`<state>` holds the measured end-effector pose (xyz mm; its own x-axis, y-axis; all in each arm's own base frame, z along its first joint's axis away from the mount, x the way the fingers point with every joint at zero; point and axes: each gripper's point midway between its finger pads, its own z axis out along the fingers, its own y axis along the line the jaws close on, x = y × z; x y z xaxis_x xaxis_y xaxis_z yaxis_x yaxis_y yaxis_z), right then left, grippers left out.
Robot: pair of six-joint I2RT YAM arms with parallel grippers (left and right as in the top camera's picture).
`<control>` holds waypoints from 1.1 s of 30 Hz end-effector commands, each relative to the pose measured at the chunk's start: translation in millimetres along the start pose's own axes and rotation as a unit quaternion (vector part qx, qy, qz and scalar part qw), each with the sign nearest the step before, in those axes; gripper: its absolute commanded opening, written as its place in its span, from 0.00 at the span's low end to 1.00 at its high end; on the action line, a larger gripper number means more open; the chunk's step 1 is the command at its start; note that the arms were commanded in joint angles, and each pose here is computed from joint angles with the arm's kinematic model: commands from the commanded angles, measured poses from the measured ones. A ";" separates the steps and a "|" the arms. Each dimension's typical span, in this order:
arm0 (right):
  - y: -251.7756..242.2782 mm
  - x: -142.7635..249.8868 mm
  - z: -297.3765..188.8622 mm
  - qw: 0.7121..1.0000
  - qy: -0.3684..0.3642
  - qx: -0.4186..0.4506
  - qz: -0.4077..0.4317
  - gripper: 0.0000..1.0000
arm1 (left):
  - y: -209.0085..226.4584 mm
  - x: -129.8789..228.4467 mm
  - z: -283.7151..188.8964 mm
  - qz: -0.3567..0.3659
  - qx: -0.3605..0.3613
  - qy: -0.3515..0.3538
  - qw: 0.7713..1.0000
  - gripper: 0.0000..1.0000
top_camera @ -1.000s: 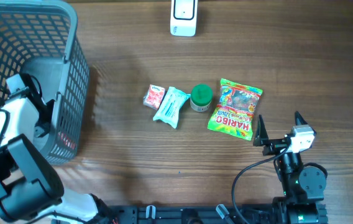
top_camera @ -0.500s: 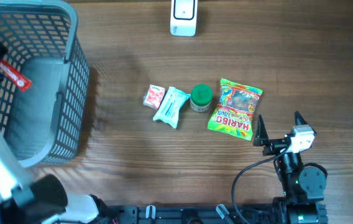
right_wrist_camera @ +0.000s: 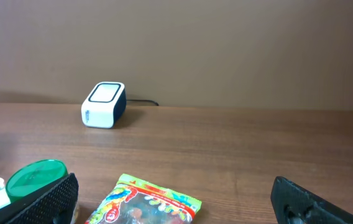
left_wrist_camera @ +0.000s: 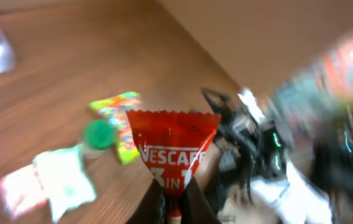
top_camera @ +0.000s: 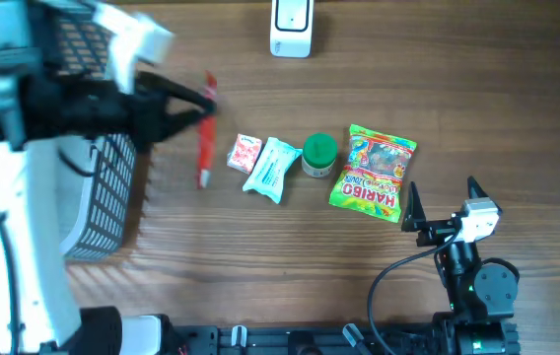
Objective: Scan the item barcode
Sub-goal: 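Lift the Nescafe sachet out and lay it beside the wipes pack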
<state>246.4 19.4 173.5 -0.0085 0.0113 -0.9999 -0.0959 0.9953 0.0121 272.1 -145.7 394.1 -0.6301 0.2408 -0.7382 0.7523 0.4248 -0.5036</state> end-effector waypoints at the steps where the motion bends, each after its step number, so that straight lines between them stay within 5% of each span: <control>1: -2.8 -1.8 -0.5 1.000 -0.005 0.008 -0.006 1.00 | -39.7 -6.0 39.7 0.212 0.139 -0.017 0.967 0.04; 5: -2.8 -1.8 -0.5 1.000 -0.005 0.008 -0.006 1.00 | -43.6 -15.6 59.1 0.232 0.209 -0.054 0.948 0.04; 9: -2.8 -1.8 -0.5 1.000 -0.005 0.008 -0.006 1.00 | -9.6 -7.7 83.0 0.170 0.211 -0.019 0.962 0.04; 12: -2.8 -1.8 -0.5 1.000 -0.005 0.008 -0.006 1.00 | 22.9 20.2 106.9 0.078 0.167 0.082 0.979 0.04; 18: -2.8 -1.8 -0.5 1.000 -0.005 0.008 -0.006 1.00 | 83.5 66.2 148.3 -0.053 -0.006 0.237 0.970 0.04; 20: -2.8 -1.8 -0.5 1.000 -0.005 0.008 -0.006 1.00 | 129.7 74.9 154.5 -0.137 -0.166 0.249 0.944 0.04; 22: -2.7 -1.8 -0.5 1.000 -0.005 0.007 -0.006 1.00 | 147.6 83.2 158.0 -0.187 -0.234 0.244 0.922 0.04; 33: -2.7 -1.8 -0.5 1.000 -0.005 0.007 -0.006 1.00 | 181.0 183.1 222.0 -0.409 -0.281 0.214 0.842 0.04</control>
<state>246.4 19.4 173.6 -0.0082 0.0117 -0.9999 -0.0959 0.9953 0.0124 353.3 -220.9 99.6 -0.9956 0.0649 -0.0680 0.0872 0.9077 -0.4104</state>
